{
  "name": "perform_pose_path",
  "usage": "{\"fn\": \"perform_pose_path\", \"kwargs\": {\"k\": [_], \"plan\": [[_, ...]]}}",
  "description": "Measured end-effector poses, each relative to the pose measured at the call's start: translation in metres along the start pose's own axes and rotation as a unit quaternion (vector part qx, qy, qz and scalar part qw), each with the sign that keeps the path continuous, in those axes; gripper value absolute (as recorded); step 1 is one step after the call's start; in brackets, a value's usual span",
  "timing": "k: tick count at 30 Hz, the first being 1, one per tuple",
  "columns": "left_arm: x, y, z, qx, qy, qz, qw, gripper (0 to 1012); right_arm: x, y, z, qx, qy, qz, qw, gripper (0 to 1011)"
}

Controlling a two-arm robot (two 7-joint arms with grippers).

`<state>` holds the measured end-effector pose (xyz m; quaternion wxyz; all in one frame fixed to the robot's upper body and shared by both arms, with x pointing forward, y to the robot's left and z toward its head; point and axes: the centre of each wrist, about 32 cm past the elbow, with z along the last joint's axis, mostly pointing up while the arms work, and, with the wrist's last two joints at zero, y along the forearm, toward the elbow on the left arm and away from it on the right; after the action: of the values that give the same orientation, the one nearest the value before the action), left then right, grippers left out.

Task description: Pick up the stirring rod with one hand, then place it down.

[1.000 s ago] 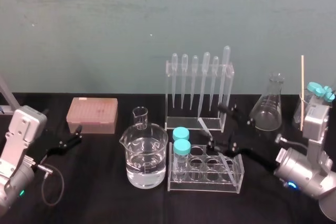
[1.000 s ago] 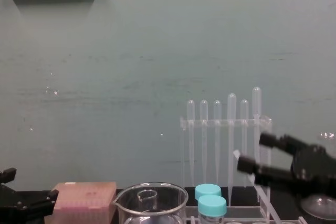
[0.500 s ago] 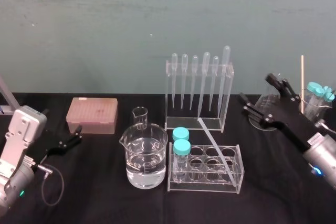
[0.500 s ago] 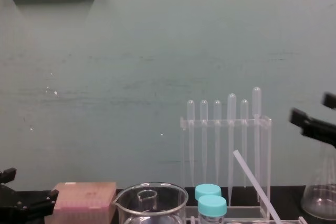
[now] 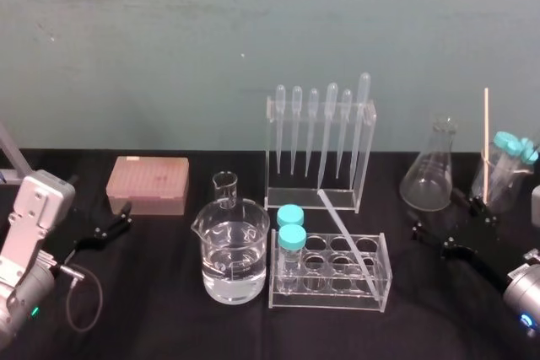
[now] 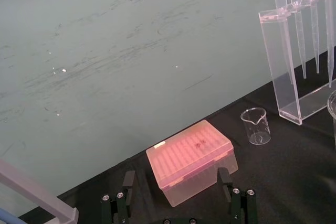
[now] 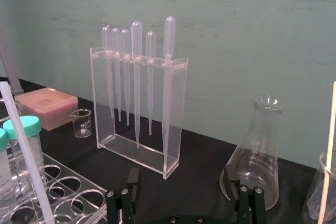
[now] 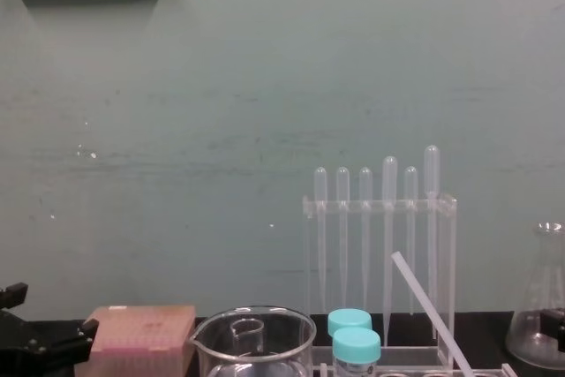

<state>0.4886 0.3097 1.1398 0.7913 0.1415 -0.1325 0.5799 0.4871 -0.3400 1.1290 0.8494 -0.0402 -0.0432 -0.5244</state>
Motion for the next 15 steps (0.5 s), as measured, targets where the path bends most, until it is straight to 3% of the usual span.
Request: {"fn": "perform_pose_path", "kwargs": {"k": [15], "plan": [[0.0, 0.0, 0.0, 0.0, 0.0, 0.0, 1.0, 1000, 0.0003, 0.0011, 0.0013, 0.008, -0.003, 0.0, 1.0, 1003]]}}
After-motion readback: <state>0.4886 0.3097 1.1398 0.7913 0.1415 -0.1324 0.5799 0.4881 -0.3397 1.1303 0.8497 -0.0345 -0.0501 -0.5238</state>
